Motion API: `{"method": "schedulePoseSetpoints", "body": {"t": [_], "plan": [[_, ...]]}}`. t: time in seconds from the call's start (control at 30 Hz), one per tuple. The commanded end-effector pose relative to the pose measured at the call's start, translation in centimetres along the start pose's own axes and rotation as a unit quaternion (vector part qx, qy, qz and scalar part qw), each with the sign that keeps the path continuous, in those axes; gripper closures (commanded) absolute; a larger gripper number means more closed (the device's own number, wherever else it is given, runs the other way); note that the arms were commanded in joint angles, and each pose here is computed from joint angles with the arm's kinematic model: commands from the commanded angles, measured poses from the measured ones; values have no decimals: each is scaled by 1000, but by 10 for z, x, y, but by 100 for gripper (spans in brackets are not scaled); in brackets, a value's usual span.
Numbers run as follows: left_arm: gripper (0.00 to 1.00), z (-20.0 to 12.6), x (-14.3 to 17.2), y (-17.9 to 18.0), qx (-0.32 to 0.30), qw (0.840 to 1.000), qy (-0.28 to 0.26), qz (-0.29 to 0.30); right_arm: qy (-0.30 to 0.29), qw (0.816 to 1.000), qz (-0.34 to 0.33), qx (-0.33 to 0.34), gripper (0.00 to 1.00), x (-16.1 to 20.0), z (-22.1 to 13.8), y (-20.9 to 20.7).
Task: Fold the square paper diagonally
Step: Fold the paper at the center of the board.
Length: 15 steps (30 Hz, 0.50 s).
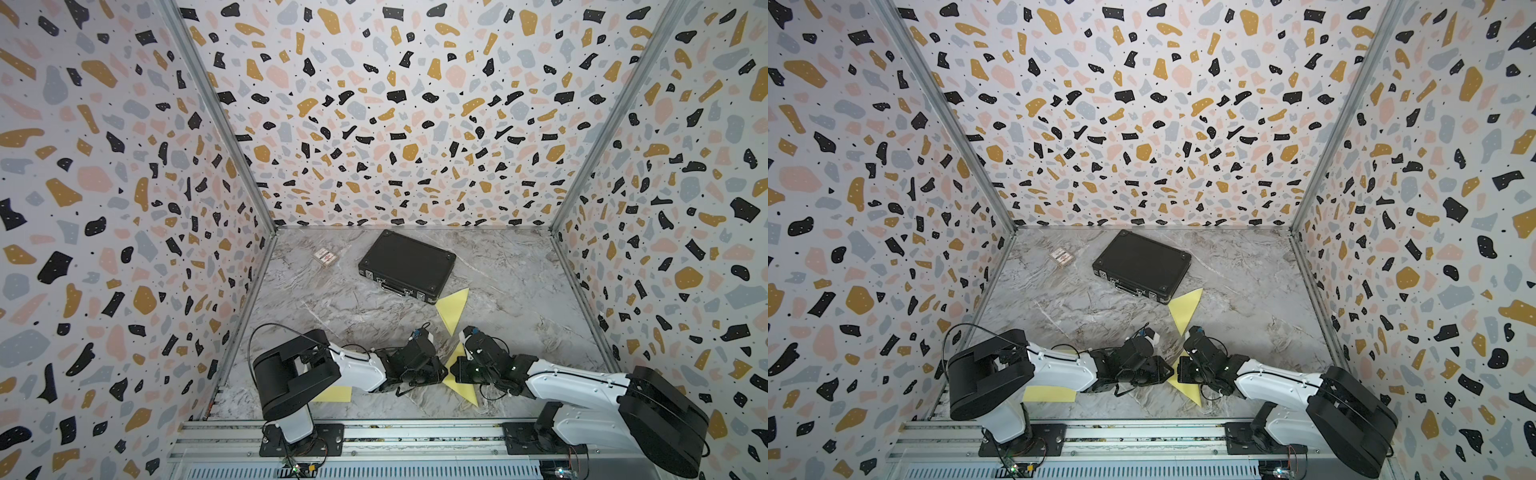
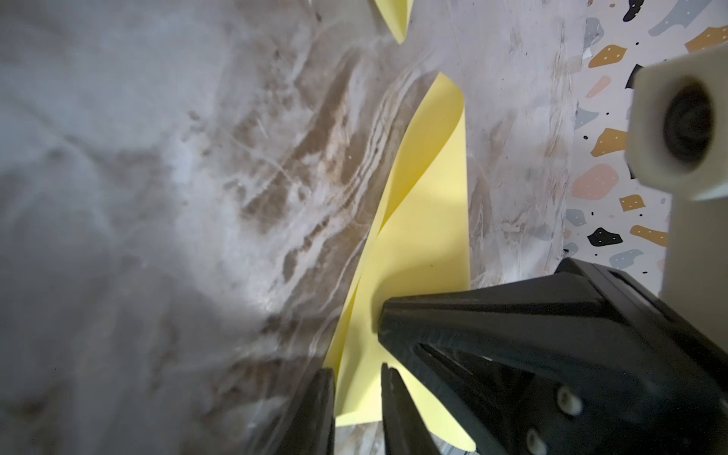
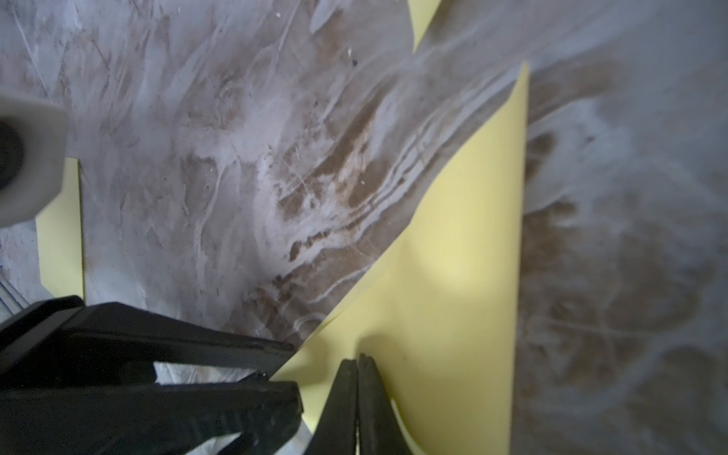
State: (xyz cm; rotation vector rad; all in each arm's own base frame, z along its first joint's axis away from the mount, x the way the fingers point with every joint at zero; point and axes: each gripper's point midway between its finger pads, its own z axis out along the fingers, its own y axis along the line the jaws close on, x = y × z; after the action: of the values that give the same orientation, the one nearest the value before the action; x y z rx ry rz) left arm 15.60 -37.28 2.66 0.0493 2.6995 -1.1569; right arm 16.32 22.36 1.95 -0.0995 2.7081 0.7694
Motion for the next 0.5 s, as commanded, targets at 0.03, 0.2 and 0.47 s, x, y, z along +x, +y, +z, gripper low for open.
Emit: {"method": "schedulePoseSetpoints", "body": {"t": [0.03, 0.2, 0.47], "plan": [[76, 2, 4, 1, 0, 1000, 5, -3, 28, 999, 5, 33, 90, 19, 0, -21], [80, 3, 8, 12, -21, 1000, 9, -2, 24, 999, 5, 28, 87, 18, -1, -19], [95, 2, 20, 40, -62, 998, 16, 1, 0, 1000, 1, 19, 82, 4, -10, -8]]}}
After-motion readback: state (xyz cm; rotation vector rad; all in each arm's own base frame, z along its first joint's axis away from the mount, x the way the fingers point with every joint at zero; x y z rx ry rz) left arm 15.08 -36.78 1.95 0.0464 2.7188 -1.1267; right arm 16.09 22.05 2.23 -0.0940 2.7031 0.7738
